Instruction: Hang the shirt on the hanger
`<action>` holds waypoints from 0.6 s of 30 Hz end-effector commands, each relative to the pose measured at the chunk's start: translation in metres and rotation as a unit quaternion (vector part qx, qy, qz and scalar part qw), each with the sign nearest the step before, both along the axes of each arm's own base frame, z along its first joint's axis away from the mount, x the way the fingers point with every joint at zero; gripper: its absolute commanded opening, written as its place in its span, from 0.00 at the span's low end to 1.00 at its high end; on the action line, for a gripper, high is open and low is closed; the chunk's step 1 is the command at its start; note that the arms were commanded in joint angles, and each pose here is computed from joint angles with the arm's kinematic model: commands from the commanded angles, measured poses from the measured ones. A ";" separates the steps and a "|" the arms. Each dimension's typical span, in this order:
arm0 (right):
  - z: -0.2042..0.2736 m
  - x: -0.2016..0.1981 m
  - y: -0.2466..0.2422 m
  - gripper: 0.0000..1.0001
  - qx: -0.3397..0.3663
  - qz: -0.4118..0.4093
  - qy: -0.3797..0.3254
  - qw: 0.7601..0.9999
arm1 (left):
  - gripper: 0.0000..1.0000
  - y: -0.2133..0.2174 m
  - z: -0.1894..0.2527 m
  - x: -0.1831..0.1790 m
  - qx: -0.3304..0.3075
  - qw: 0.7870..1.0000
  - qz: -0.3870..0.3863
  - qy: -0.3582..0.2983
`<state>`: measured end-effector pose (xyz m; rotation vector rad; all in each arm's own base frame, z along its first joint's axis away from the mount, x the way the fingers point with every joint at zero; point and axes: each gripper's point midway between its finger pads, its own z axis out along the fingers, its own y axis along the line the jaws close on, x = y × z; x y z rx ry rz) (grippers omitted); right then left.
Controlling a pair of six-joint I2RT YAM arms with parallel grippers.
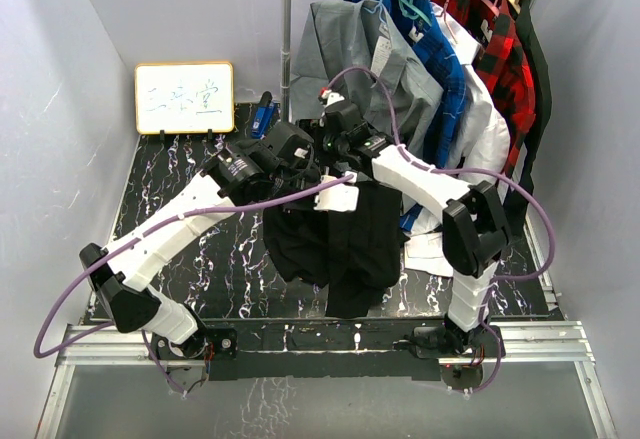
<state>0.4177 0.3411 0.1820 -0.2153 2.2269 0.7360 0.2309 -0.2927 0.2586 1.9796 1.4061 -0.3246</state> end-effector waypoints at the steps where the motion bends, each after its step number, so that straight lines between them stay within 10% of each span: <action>1: 0.120 -0.004 -0.031 0.98 0.030 -0.023 -0.131 0.991 | 0.00 -0.003 0.032 0.007 -0.021 0.998 -0.006 -0.050; 18: 0.111 -0.200 -0.145 0.97 0.016 0.070 -0.192 0.979 | 0.00 -0.004 0.034 0.018 -0.011 0.997 -0.002 -0.070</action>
